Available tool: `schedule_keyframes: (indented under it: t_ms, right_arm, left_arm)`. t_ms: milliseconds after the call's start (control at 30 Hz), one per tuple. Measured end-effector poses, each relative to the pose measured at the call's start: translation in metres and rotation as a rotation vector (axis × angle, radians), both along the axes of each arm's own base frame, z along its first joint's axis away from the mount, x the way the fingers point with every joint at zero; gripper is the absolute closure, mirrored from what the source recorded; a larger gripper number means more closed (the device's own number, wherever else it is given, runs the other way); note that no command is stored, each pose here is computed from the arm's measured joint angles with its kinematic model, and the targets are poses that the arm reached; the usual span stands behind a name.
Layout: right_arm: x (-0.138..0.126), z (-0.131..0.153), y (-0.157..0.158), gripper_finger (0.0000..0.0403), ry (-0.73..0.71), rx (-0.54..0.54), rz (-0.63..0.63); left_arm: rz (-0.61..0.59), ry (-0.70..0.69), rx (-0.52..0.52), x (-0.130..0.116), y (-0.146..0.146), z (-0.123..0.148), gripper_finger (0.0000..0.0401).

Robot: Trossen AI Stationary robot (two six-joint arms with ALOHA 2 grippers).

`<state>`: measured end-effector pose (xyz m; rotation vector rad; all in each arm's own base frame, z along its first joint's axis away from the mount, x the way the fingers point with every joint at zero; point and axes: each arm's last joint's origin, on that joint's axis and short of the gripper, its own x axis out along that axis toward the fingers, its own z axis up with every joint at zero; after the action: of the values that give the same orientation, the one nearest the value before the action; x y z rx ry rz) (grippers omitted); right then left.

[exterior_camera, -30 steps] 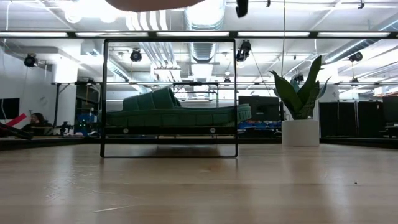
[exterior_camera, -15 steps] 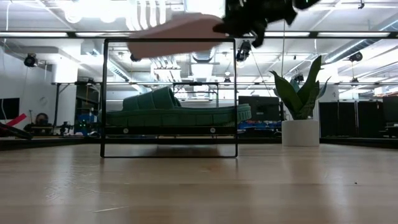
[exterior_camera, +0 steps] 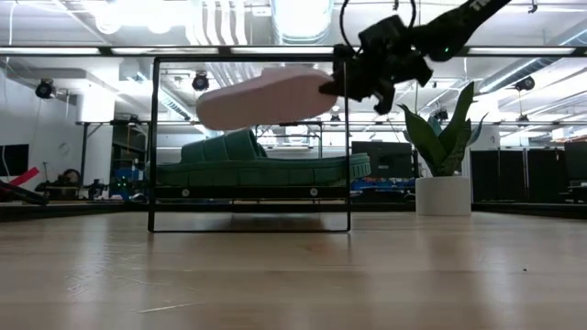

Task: Pick and place slides into the shelf
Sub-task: Put the pink slipper on the shelf

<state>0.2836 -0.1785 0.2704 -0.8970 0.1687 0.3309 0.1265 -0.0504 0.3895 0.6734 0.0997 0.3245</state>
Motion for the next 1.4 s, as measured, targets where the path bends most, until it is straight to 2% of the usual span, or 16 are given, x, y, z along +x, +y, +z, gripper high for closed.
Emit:
schedule_keyframes:
  t_ms: [333, 533, 800, 967, 1100, 1233, 1400]
  right_arm:
    - [0.017, -0.037, -0.018, 0.0379, 0.078, 0.086, -0.014]
    - [0.017, -0.057, -0.031, 0.0379, 0.125, 0.117, -0.040]
    - [0.013, -0.061, -0.035, 0.0379, 0.147, 0.087, -0.042]
    - [0.010, -0.069, -0.035, 0.0379, 0.240, 0.003, -0.099]
    - [0.009, -0.071, -0.034, 0.0379, 0.268, 0.005, -0.104]
    - [0.010, -0.073, -0.029, 0.0351, 0.306, 0.004, -0.121]
    - [0.013, -0.077, -0.022, 0.0303, 0.405, -0.004, -0.230]
  left_arm:
    - [0.001, -0.013, -0.011, -0.005, 0.003, 0.000, 0.0217]
    - [0.006, -0.002, -0.006, -0.002, 0.001, -0.003, 0.0217]
    - [0.032, 0.016, 0.005, 0.001, 0.000, -0.007, 0.0217]
    - [0.032, 0.022, 0.009, 0.001, 0.000, -0.010, 0.0217]
    - [0.032, 0.027, 0.012, 0.000, 0.000, -0.014, 0.0217]
    - [0.032, 0.028, 0.013, 0.000, 0.001, -0.015, 0.0217]
    - [0.031, 0.030, 0.014, 0.001, 0.000, -0.015, 0.0217]
